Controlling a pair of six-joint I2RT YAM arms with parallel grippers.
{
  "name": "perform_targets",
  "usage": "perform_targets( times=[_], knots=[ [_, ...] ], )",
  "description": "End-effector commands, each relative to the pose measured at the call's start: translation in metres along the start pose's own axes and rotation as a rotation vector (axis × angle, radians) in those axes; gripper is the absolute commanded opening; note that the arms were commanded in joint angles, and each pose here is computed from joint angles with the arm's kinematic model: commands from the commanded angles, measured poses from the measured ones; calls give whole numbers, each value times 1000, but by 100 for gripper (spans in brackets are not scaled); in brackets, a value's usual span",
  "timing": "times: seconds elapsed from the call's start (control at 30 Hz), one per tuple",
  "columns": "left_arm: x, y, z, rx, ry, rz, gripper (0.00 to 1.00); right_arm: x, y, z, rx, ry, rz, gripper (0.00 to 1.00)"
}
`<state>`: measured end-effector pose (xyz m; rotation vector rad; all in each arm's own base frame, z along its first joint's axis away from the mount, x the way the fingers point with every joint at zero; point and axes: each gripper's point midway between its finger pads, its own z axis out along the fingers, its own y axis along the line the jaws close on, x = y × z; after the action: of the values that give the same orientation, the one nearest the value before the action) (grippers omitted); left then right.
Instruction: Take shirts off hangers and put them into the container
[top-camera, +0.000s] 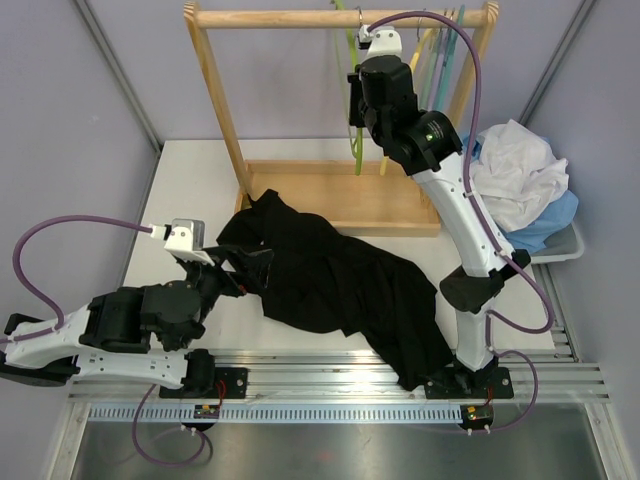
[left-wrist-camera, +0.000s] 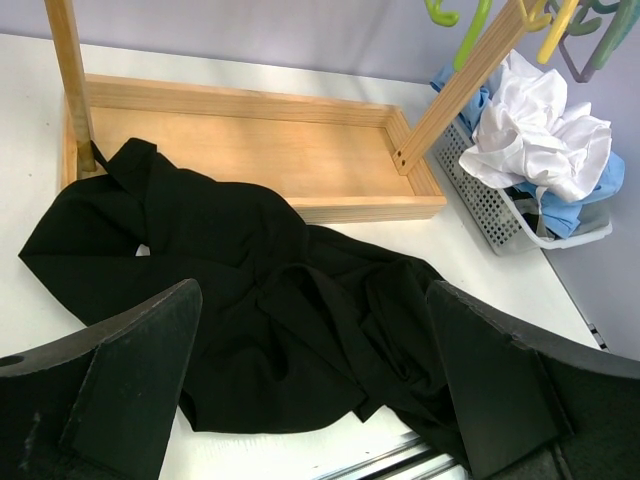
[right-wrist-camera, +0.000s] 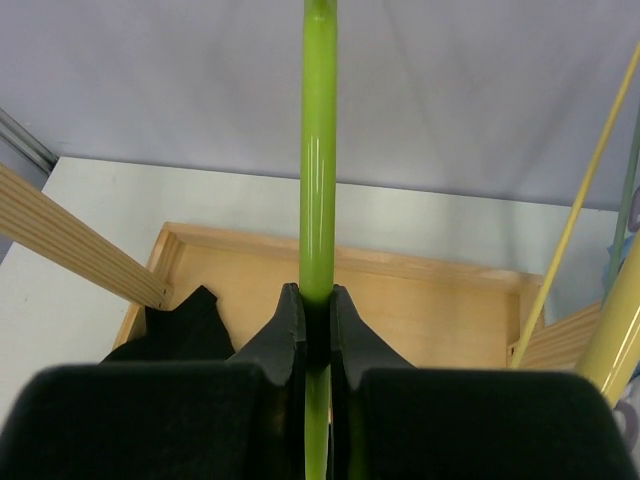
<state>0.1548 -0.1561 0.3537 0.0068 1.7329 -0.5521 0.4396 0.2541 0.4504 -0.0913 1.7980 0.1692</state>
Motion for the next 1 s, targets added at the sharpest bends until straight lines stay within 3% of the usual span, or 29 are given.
perform_targets(
  times=[0.0, 0.07, 0.1, 0.13, 0.17, 0.23, 0.27, 0.33, 0.37, 0.43, 0.6, 0.77, 0.83, 0.97],
  knots=[
    [-6, -4, -1, 9, -15, -67, 99, -19, -3, -14, -20, -53, 76, 0],
    [-6, -5, -1, 10, -16, -67, 99, -19, -4, -21, -34, -50, 81, 1],
    [-6, -4, 0, 7, -17, -65, 99, -24, -7, -30, -41, -58, 85, 10],
    [-6, -5, 0, 8, -16, -64, 99, -25, -6, -34, -59, -56, 84, 27],
    [-6, -4, 0, 7, -17, -61, 99, -22, -4, -38, -74, -47, 68, 52],
    [-7, -4, 0, 6, -19, -62, 99, -32, -2, -63, -121, -68, 65, 66],
    [-7, -4, 0, 6, -19, -60, 99, -18, 10, -70, -146, -40, 29, 81],
    [-6, -3, -1, 5, -20, -60, 99, -31, 10, -107, -187, -93, 34, 99],
    [-6, -2, -1, 6, -21, -61, 99, -7, 17, -109, -196, -51, -5, 100],
    [-5, 0, -1, 9, -23, -67, 99, -2, 29, -151, -293, -68, 11, 99],
    [-1, 7, -3, 14, -21, -77, 99, 122, 60, -185, -399, 152, 13, 99],
    [0, 14, -5, 3, -17, -86, 99, 278, 62, -176, -318, 447, -12, 99],
    [2, 14, -5, 3, -12, -84, 99, 318, 56, -169, -280, 490, -3, 100],
    [7, 13, -4, 3, -2, -90, 99, 353, 48, -152, -190, 471, 41, 99]
  ],
)
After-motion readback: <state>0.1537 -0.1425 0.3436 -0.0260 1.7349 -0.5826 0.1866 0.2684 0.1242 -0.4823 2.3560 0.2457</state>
